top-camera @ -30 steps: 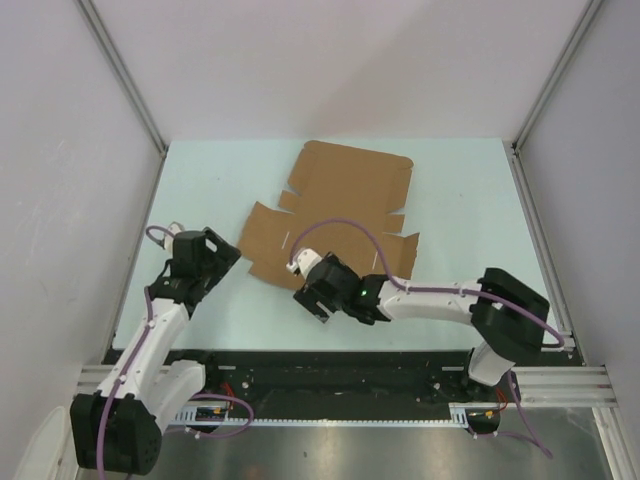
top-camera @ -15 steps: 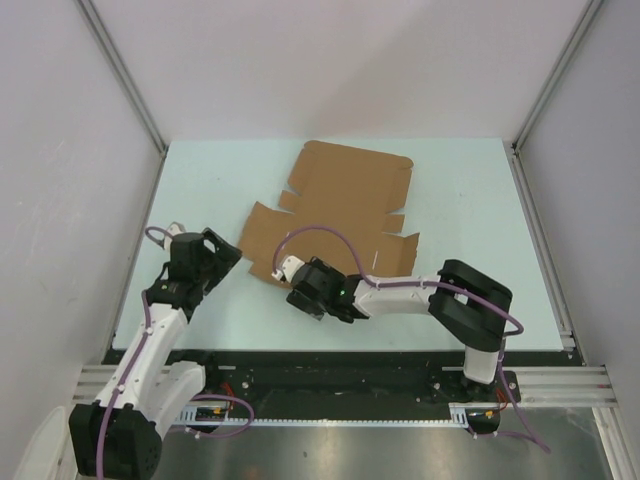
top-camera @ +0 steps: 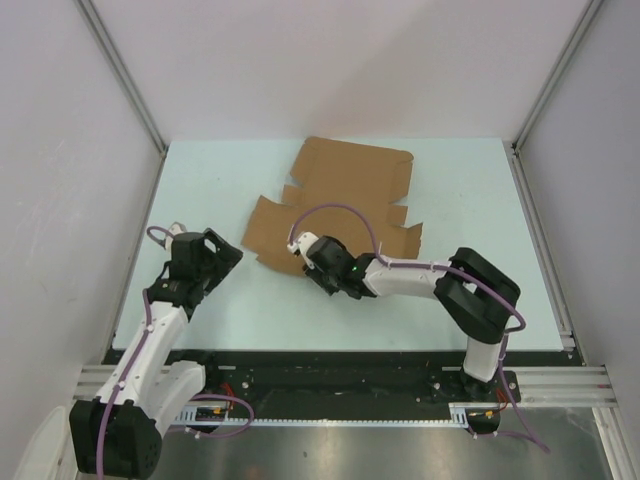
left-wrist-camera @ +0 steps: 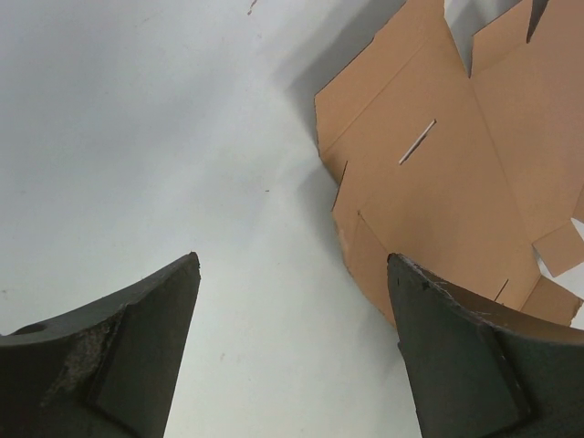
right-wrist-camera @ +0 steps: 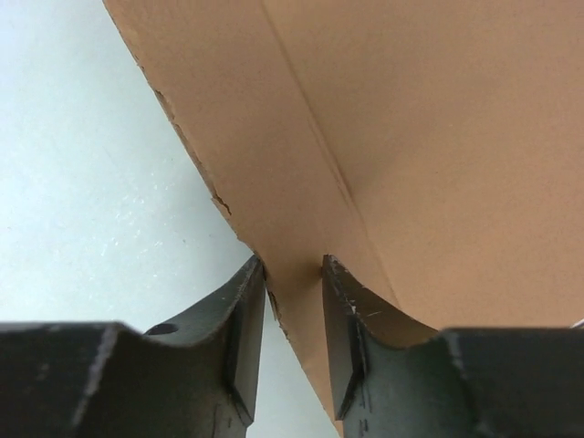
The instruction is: Fold the paper box
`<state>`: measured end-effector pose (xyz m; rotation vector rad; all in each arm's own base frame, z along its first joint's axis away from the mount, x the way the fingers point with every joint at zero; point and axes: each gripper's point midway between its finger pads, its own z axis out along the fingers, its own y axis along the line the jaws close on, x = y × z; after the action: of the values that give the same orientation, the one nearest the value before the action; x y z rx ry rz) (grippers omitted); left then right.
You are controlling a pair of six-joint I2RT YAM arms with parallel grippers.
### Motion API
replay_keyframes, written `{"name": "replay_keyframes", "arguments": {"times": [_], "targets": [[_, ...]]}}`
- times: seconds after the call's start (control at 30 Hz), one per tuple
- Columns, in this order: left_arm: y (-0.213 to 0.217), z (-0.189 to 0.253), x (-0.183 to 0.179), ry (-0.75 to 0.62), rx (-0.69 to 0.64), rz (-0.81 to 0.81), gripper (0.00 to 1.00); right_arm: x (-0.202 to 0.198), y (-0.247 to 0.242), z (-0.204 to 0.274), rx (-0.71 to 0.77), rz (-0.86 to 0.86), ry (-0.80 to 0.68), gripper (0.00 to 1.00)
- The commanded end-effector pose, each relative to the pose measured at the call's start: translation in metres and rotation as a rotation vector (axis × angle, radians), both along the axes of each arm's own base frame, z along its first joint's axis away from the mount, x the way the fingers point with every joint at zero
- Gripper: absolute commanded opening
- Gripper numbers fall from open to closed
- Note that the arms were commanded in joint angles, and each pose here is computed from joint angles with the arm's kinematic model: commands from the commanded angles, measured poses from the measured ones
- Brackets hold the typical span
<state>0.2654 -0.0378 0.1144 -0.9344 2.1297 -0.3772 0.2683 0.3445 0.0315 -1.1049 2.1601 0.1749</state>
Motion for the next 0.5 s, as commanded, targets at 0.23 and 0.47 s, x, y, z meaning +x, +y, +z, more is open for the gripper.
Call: {"name": "replay_keyframes", "arguments": {"times": [0.23,0.47], "targets": [[0.000,0.007,0.007,-0.027,-0.006,-0.005,0.89,0.012,-0.007,0.060,0.227,-0.071,0.110,0.21],[-0.002,0.005,0.009,-0.021,-0.015,-0.015,0.89,0.002,-0.008,0.090,0.429,-0.105,0.314,0.09]]}}
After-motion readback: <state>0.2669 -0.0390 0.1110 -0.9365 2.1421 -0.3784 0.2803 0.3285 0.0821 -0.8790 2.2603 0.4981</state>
